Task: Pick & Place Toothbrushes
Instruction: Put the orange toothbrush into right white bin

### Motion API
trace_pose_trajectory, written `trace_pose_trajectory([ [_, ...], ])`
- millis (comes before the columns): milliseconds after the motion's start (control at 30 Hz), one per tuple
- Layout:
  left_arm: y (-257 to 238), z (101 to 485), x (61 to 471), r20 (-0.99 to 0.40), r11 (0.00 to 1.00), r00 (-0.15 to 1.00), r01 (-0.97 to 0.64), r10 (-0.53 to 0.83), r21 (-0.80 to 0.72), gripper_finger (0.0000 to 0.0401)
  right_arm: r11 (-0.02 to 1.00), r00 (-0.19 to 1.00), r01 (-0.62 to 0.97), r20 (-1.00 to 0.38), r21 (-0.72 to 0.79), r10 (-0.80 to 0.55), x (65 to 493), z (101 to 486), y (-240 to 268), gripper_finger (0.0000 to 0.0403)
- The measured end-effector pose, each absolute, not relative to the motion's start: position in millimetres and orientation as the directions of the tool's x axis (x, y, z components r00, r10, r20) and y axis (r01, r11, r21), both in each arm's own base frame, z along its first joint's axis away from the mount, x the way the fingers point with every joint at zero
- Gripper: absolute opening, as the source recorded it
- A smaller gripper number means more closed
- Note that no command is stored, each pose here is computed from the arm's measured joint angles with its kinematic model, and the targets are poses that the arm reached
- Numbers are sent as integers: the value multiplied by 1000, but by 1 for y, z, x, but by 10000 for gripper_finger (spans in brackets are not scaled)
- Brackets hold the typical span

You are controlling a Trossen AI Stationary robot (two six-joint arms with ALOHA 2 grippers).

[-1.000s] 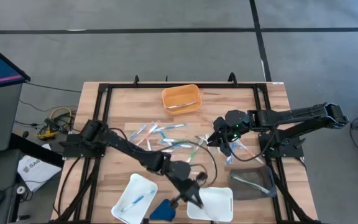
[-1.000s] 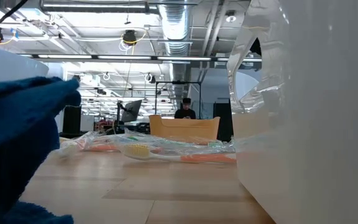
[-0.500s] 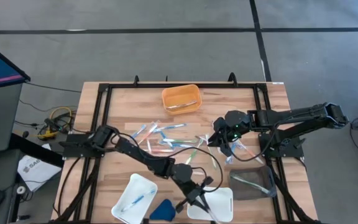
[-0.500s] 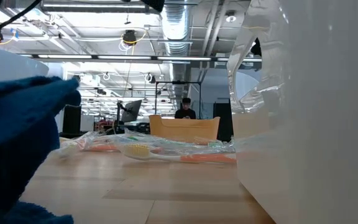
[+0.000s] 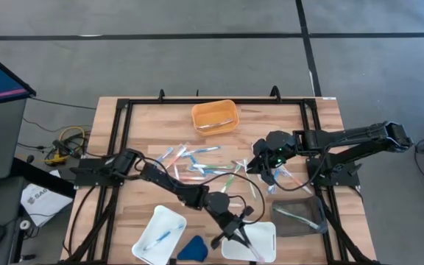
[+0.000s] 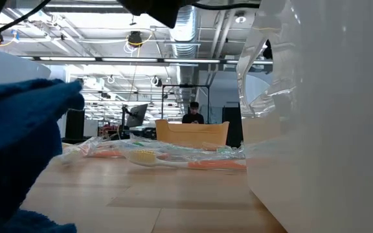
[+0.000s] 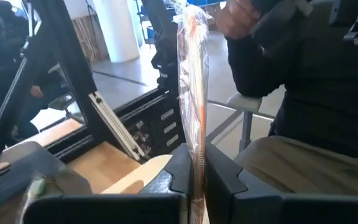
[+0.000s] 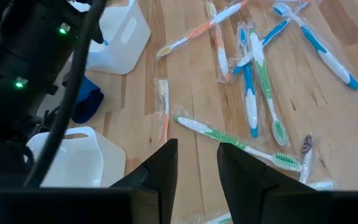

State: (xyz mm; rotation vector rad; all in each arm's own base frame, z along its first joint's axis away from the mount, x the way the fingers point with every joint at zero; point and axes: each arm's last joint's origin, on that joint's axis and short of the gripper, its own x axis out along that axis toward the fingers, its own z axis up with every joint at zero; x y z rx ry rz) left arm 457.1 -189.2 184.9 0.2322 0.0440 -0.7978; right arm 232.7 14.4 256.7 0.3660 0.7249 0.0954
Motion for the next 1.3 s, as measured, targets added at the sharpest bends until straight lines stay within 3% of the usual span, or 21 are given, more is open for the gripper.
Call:
trace_pose_trajectory([
  [167, -189, 179, 459, -130, 684, 708, 705, -694, 187, 9, 932, 747, 40, -630, 359, 211, 233, 257, 14, 107],
  [467, -187, 135, 466, -200, 742, 745, 662, -637, 104, 9, 932, 746, 41, -632, 359, 210, 233, 257, 14, 107],
  [800, -181, 136, 468, -226, 799, 797, 592, -560, 105, 9, 932, 746, 42, -632, 360, 210, 233, 257, 14, 107],
  [1300, -177, 134, 469, -260, 806, 794, 586, -550, 84, 24, 932, 746, 42, -632, 360, 210, 233, 257, 14, 107],
])
